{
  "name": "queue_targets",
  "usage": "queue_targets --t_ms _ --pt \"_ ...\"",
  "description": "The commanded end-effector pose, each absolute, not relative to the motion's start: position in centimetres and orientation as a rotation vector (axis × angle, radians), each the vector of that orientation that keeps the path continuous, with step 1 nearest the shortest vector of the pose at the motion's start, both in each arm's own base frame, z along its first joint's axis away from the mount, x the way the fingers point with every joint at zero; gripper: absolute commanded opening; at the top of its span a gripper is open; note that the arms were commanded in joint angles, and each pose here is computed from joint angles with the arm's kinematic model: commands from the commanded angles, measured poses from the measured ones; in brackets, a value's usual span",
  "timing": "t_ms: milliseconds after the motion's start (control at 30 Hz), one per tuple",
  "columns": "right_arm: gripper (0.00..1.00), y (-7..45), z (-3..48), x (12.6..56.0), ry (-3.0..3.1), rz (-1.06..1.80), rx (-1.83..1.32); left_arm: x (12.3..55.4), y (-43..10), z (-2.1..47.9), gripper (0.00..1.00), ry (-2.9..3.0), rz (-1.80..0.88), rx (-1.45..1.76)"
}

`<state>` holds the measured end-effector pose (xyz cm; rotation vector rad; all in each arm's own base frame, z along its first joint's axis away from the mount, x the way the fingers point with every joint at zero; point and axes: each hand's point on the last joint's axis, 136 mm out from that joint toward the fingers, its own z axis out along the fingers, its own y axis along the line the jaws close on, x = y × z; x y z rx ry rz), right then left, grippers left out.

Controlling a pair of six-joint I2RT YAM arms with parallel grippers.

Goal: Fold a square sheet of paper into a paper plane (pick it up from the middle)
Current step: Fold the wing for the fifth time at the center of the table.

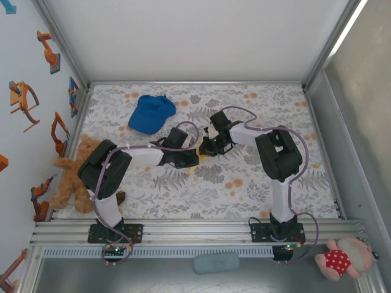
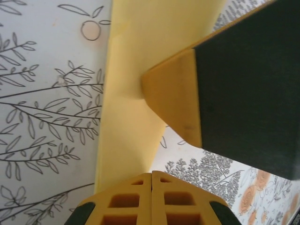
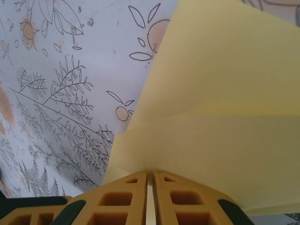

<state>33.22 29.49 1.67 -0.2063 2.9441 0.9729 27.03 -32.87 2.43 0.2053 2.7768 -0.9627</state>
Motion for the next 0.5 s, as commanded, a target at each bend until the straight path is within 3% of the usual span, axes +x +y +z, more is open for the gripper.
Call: queue_targets --t_ms 0,267,467 --pt "0.13 27.3 -0.7 32.3 3.034 0.805 -0.138 28.0 -32.4 2.2 0.04 2.771 -0.952 0.138" --pt "0.12 28.0 3.0 33.8 2.893 0.858 -0.195 25.7 -30.3 -1.8 0.02 2.95 -0.826 0.046" --pt "0.12 28.9 5.4 34.4 2.766 0.926 -0.275 25.2 -29.8 -2.0 0.02 2.98 -0.8 0.038"
